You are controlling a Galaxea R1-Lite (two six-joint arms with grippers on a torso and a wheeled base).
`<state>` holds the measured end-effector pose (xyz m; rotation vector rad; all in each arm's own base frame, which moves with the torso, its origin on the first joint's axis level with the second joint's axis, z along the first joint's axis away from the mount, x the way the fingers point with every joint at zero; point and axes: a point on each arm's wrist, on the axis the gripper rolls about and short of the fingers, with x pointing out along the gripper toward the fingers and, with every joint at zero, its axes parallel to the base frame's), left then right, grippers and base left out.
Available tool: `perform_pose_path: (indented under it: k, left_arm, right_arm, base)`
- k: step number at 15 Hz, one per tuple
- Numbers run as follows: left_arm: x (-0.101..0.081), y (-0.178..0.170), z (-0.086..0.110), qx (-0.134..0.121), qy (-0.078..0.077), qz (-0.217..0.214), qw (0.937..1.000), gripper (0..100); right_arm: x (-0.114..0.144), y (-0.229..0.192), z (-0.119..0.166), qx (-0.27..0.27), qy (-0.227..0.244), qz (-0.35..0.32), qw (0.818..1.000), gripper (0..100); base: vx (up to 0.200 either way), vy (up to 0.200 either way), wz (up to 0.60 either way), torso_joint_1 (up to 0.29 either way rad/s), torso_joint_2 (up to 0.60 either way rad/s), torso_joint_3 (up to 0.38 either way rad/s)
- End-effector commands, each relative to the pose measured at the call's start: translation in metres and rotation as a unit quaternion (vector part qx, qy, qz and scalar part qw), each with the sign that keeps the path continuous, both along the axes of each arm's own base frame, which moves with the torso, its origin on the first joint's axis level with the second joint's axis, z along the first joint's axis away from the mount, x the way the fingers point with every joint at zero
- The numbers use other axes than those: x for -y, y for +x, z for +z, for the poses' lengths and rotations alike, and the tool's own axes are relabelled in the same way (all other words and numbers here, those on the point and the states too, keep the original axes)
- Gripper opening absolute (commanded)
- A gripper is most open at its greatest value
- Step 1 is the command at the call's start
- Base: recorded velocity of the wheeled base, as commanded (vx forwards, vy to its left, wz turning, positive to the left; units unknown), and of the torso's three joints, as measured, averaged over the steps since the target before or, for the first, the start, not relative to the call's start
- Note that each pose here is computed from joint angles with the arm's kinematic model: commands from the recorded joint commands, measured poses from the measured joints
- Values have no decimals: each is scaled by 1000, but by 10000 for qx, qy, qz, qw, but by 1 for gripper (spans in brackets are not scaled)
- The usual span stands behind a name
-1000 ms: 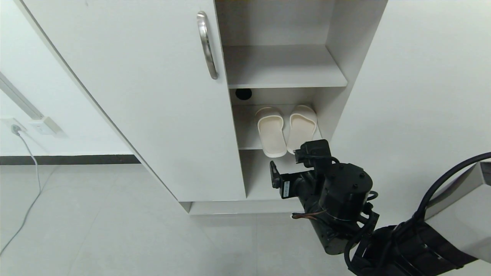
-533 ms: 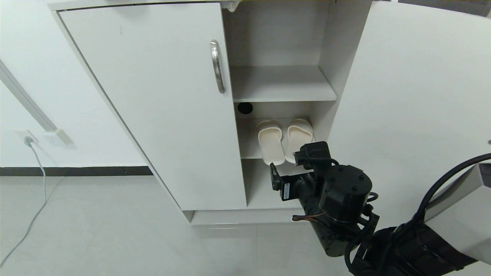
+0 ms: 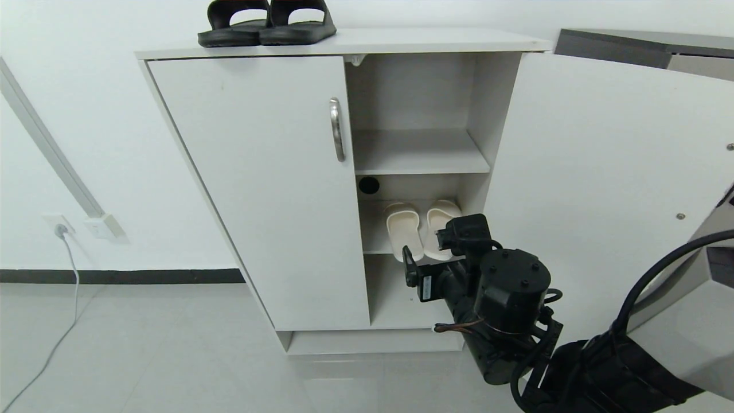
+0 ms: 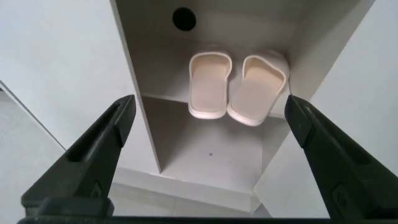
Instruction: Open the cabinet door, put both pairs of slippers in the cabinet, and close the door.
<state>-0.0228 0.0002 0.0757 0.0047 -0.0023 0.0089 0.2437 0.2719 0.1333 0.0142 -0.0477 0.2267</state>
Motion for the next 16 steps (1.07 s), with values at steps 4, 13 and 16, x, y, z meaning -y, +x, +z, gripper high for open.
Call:
perform_pose_path:
  k: [4, 13, 16]
  left_arm:
    - [0, 0, 0, -4, 0, 1, 10000, 0]
    - [0, 0, 0, -4, 0, 1, 10000, 0]
    - [0, 0, 0, -4, 0, 1, 10000, 0]
  right_arm:
    - [-2, 2, -8, -64, -80, -2, 9999, 100]
    - [1, -1, -12, -130, -170, -2, 9998, 100]
    - [1, -1, -12, -130, -170, 5, 9998, 100]
  base:
    - [0, 0, 0, 2, 1, 193]
    - [0, 89, 0, 1, 1, 13]
    - [0, 200, 0, 12, 2, 2]
